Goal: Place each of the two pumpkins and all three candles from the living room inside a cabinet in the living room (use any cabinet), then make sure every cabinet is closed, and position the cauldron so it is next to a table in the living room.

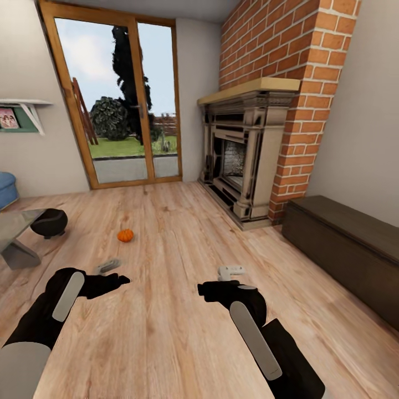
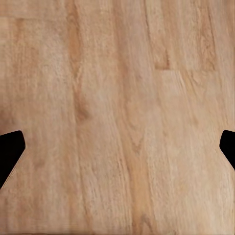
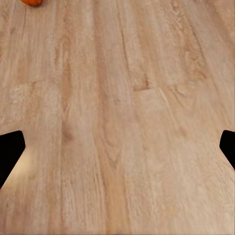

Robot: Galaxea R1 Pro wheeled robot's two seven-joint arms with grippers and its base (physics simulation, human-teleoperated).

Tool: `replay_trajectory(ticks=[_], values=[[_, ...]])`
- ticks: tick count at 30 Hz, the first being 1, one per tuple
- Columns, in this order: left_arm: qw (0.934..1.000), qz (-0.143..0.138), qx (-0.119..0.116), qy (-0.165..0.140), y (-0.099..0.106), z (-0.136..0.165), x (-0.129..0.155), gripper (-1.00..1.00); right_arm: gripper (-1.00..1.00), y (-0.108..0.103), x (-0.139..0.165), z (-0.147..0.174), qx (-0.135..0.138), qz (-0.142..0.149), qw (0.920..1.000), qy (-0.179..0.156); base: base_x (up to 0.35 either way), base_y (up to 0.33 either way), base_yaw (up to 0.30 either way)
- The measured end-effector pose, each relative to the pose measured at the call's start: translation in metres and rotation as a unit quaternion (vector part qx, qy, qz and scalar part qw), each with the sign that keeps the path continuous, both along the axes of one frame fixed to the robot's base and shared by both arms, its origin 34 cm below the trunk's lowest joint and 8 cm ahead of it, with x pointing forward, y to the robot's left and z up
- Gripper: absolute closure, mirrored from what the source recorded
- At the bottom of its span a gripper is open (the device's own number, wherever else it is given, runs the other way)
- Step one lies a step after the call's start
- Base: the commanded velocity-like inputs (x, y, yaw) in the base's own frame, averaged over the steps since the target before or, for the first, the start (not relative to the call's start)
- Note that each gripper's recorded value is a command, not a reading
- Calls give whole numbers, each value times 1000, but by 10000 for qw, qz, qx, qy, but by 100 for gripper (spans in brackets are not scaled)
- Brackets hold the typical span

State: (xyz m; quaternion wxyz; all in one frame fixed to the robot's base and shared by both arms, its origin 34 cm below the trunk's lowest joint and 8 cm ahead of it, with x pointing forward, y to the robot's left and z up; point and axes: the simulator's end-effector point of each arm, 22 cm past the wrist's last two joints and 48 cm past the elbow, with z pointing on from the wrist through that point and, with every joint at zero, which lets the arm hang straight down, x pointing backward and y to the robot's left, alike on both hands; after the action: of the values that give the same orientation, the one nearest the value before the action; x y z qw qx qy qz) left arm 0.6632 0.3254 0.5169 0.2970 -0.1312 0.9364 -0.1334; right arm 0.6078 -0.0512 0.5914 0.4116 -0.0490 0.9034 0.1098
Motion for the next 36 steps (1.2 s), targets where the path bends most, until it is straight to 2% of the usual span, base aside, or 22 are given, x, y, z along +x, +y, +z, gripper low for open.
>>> replay_trajectory(ticks=[14,19,23,31,36], values=[[10000,14,28,10,2,0,0,-100,-100,1,0,1,2,9,10000,-8,199,0,291],[9997,65,-6,252,5,-17,-5,-100,-100,1,0,1,1,9,10000,-6,326,0,291],[9991,328,-18,269,16,-32,5,-100,-100,0,0,0,-2,4,10000,-3,332,0,291],[9948,943,176,-328,44,-46,31,-100,-100,-1,5,6,100,-115,9998,-147,335,0,265],[9931,1009,292,-522,50,-43,39,-100,-100,-7,10,9,-6,-209,9994,-289,335,0,63]])
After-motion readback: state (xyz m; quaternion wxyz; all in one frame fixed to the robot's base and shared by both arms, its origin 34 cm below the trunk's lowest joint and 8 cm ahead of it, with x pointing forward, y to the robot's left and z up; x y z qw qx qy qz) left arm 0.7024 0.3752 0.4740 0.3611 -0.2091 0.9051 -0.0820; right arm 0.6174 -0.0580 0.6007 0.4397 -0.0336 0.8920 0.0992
